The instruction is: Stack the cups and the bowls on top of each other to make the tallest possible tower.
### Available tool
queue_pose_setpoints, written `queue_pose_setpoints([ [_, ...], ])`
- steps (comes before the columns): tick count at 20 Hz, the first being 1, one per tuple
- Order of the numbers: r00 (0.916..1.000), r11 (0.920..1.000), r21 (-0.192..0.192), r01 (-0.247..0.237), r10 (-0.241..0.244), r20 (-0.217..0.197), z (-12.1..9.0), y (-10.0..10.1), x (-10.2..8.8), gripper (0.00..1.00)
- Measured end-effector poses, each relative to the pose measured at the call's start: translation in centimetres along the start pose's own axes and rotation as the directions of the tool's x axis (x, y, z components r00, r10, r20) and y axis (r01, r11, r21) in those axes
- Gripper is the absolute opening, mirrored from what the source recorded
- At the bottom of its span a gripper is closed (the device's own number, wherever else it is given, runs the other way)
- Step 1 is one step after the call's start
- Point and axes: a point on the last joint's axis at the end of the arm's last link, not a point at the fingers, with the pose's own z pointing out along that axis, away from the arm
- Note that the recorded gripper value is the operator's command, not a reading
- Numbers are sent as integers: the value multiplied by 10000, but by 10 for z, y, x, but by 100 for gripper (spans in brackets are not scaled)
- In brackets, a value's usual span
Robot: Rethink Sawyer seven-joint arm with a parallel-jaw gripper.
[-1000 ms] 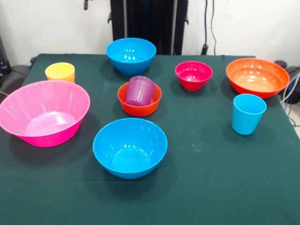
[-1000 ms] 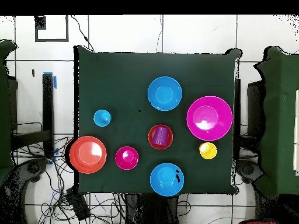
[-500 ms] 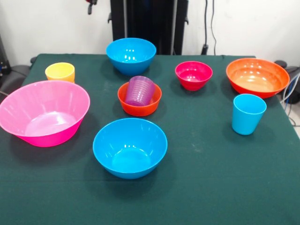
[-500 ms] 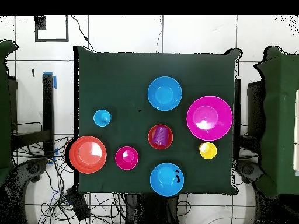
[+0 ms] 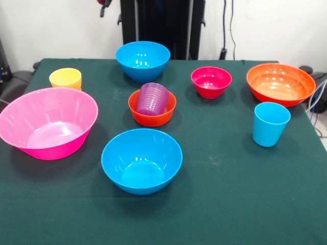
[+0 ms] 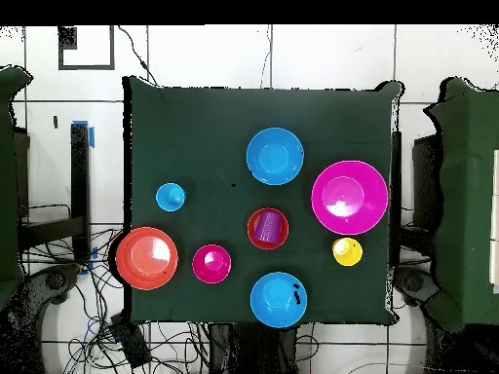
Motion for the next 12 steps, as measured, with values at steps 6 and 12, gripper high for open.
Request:
queue_pose_setpoints([
  [6, 9993, 9995, -113, 304, -307, -212, 1, -3, 3, 100],
  [12, 9913, 9923, -175, 1230, -1236, -445, 18, -6, -3, 100],
])
